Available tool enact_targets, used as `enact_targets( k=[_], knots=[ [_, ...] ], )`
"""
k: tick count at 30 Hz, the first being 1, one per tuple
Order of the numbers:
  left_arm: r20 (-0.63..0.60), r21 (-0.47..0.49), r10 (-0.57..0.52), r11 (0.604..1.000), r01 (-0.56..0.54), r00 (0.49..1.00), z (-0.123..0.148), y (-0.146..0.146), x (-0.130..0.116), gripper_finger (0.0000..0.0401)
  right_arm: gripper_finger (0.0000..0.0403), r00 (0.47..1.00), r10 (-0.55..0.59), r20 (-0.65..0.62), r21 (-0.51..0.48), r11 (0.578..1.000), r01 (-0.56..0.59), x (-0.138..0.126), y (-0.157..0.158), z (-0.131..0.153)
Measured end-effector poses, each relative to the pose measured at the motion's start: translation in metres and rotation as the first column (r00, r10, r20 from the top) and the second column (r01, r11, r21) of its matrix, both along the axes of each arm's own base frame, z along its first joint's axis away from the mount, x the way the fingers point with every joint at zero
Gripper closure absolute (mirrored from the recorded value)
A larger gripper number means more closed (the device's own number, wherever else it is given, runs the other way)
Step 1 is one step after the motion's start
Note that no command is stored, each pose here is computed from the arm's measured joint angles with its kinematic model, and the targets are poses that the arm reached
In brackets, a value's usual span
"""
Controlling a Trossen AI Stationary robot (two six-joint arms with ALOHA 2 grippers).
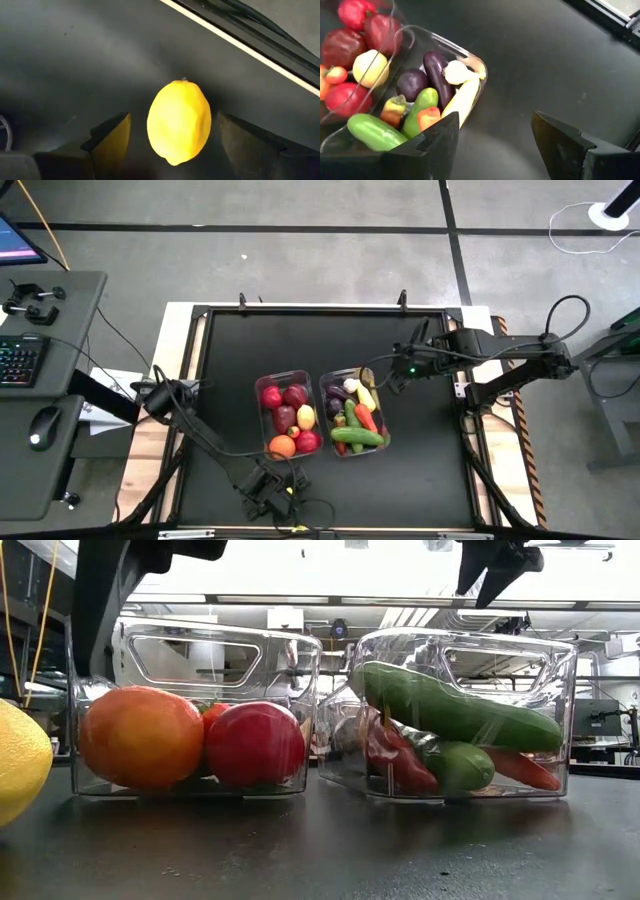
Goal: Sort produce into baskets
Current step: Put the lemon into the left transparent bin
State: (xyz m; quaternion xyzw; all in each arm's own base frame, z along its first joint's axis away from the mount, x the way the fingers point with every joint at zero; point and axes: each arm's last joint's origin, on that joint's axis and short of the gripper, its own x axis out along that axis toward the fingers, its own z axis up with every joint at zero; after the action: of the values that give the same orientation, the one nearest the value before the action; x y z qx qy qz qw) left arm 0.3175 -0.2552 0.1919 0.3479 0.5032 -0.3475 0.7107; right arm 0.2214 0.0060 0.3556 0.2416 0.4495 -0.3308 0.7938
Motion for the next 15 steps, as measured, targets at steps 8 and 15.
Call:
enact_targets(
  k=[8,15],
  knots=[
    [-0.046,0.017,0.003,1.000,-0.002,0.999,-0.020,0.000,0.006,0.0114,0.0162,1.000,-0.023,0.008,0.011,1.000,0.023,0.000,0.000,0.000],
    [-0.091,0.060,0.001,0.998,0.004,0.996,-0.040,-0.003,0.005,0.0114,0.0162,1.000,-0.029,0.010,0.015,0.999,0.029,0.000,0.000,0.000]
  ],
)
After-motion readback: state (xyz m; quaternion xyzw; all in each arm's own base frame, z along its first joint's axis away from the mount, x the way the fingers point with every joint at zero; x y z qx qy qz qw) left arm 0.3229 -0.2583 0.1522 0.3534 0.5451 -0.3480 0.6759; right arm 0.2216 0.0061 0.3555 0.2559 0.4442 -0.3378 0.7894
